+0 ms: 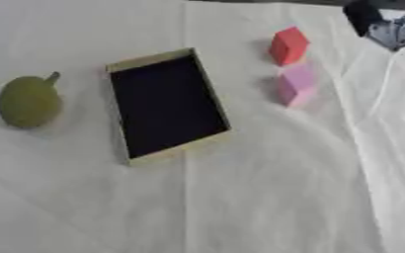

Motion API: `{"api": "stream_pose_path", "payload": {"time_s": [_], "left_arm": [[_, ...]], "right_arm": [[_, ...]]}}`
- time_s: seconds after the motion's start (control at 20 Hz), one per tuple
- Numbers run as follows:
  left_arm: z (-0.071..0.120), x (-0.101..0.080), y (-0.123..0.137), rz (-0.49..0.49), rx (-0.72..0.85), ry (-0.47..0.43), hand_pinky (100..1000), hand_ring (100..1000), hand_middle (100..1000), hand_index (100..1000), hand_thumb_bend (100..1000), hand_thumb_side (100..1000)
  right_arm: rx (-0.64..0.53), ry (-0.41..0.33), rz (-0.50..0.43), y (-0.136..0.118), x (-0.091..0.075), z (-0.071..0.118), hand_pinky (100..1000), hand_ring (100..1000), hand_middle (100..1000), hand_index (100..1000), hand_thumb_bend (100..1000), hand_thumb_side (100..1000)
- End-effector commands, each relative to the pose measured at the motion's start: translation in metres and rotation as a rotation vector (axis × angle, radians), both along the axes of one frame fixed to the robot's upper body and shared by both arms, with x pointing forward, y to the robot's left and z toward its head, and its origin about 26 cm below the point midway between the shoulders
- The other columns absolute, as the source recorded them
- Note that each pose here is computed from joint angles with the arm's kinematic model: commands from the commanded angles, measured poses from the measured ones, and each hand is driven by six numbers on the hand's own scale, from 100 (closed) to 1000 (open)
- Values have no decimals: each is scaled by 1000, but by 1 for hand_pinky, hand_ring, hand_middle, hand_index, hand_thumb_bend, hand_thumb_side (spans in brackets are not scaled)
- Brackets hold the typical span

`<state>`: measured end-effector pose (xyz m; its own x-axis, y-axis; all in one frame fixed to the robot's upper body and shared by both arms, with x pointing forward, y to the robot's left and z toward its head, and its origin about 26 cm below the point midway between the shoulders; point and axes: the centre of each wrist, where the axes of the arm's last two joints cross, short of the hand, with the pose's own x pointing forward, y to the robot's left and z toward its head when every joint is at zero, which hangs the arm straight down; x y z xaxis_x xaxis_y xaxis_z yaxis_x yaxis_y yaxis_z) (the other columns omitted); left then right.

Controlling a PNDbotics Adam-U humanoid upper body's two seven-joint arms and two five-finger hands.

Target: Pick up objects on the table and place them in the box.

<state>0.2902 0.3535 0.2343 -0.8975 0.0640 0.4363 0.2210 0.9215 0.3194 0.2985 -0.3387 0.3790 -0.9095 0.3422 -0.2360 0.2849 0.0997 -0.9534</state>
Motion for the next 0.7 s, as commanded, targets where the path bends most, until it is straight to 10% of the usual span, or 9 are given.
{"api": "stream_pose_path", "payload": {"time_s": [0.05, 0.7], "left_arm": [[8, -2, 0, -8, 21, -25, 756, 813, 761, 844, 100, 672], [8, 0, -2, -20, 28, -23, 757, 813, 756, 840, 100, 672]], "right_arm": [[-142, -55, -18, 1, -4, 12, 907, 974, 871, 951, 100, 317], [-424, -36, -95, -4, 19, -3, 931, 998, 887, 955, 138, 558]]}}
